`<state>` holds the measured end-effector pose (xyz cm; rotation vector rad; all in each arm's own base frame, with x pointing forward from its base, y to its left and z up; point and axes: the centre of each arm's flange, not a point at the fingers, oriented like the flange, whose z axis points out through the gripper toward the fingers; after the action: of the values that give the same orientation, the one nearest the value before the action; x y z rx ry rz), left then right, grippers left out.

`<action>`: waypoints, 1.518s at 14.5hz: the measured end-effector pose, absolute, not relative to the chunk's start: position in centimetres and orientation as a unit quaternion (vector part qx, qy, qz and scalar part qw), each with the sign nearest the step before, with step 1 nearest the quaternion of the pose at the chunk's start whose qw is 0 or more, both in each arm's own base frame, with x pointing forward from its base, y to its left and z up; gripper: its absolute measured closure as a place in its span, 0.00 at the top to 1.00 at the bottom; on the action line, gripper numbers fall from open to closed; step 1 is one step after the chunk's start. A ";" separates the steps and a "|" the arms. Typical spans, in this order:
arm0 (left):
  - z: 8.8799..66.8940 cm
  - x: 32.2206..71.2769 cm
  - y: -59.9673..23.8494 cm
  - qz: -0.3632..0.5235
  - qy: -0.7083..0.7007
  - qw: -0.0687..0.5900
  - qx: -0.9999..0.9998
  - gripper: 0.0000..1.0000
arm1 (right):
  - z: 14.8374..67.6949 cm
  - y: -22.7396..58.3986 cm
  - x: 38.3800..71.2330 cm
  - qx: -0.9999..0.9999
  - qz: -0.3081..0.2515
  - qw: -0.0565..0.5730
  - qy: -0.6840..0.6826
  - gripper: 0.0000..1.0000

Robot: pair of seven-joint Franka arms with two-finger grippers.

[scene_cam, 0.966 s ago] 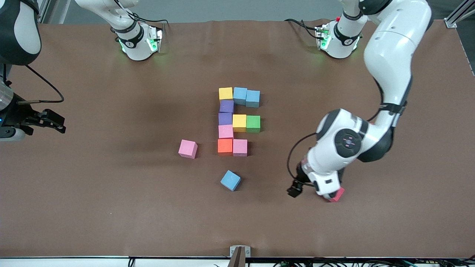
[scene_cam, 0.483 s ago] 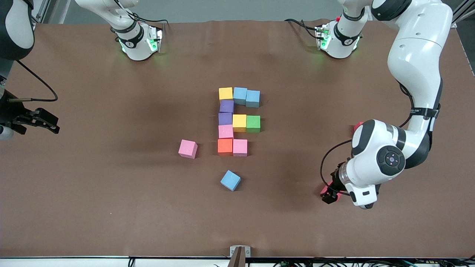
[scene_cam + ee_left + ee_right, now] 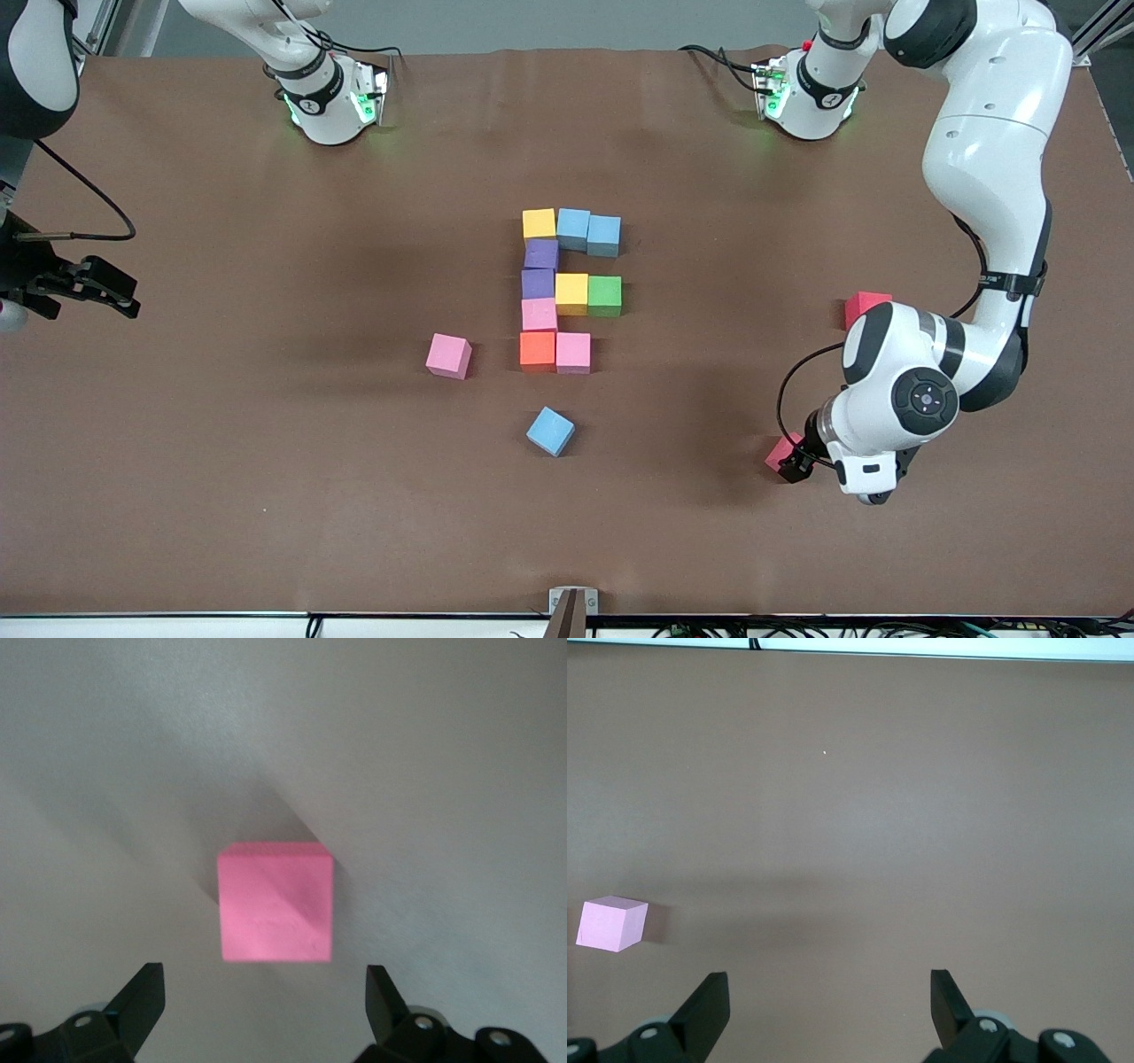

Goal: Arrange 11 blocks into digit 3
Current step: 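Reach the left gripper to the loose hot pink cube, then grasp the hot pink cube with the left gripper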

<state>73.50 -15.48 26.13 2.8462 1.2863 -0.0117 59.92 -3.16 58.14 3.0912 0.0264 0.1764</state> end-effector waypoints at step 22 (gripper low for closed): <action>19.3 74.3 -13.7 0.023 0.399 0.011 0.916 0.65 | 58.1 -3.2 59.9 0.998 0.054 0.022 0.008 1.00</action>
<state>74.34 -13.74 19.34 2.8586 1.2453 0.0732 59.87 -3.16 58.09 3.0920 0.0260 0.1684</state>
